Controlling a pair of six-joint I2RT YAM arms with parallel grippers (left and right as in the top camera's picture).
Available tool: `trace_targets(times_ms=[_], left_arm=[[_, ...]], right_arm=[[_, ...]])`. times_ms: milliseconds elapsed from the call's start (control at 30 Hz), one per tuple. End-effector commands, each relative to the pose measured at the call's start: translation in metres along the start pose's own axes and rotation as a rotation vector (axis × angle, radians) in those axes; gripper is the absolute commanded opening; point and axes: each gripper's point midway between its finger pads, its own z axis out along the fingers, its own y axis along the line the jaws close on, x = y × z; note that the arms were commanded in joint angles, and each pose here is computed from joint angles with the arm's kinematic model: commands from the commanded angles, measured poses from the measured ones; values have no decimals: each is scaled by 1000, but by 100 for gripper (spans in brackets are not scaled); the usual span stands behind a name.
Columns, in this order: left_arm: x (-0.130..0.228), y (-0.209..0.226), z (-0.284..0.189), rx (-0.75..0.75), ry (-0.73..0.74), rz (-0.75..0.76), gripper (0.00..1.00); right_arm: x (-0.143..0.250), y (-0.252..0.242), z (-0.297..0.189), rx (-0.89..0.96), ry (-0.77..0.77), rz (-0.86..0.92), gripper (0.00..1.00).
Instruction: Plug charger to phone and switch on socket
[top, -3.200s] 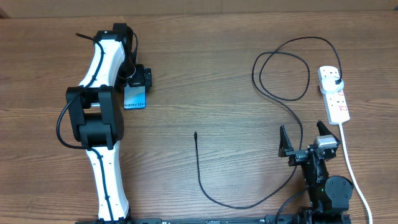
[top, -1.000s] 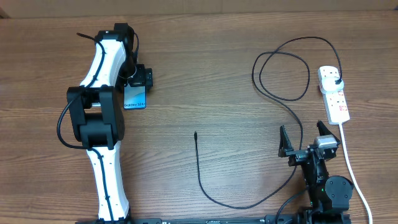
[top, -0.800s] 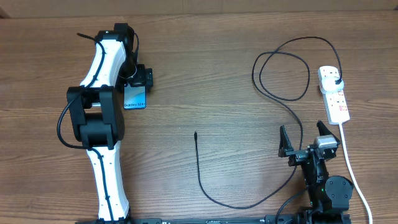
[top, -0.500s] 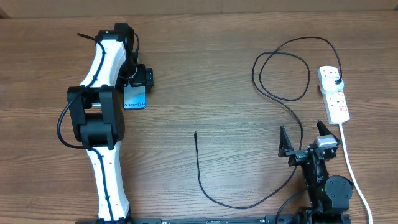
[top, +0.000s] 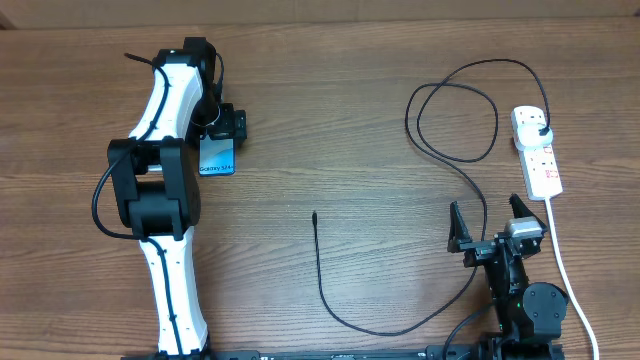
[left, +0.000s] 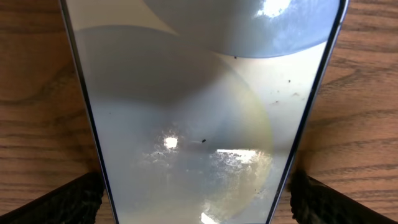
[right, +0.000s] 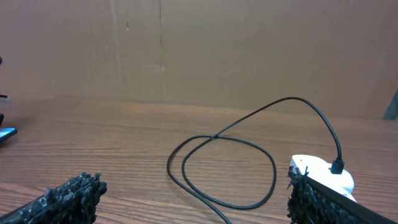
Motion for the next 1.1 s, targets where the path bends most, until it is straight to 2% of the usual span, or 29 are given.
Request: trace_targets(times_ms=[0,400,467,600,833,967,1000,1067], left_arm=[[13,-8,28,14,77,27,98],[13,-7,28,13,77,27,92],[13,-8,28,14,76,27,86],[13,-8,28,14,77,27,82],[13,-8,28,14,77,27,80],[13,-8,28,14,77,27,70],[13,-8,28,14,76,27,63],[13,-8,28,14,76,27,56]], right_arm=[[3,1,0,-5,-1,7,100],[3,1,0,-5,-1,7,100],[3,1,0,-5,-1,7,100],[3,1,0,-5,-1,7,100],[3,1,0,-5,-1,7,100],[3,1,0,-5,-1,7,100],[3,1,0,-5,-1,7,100],[3,1,0,-5,-1,6,100]])
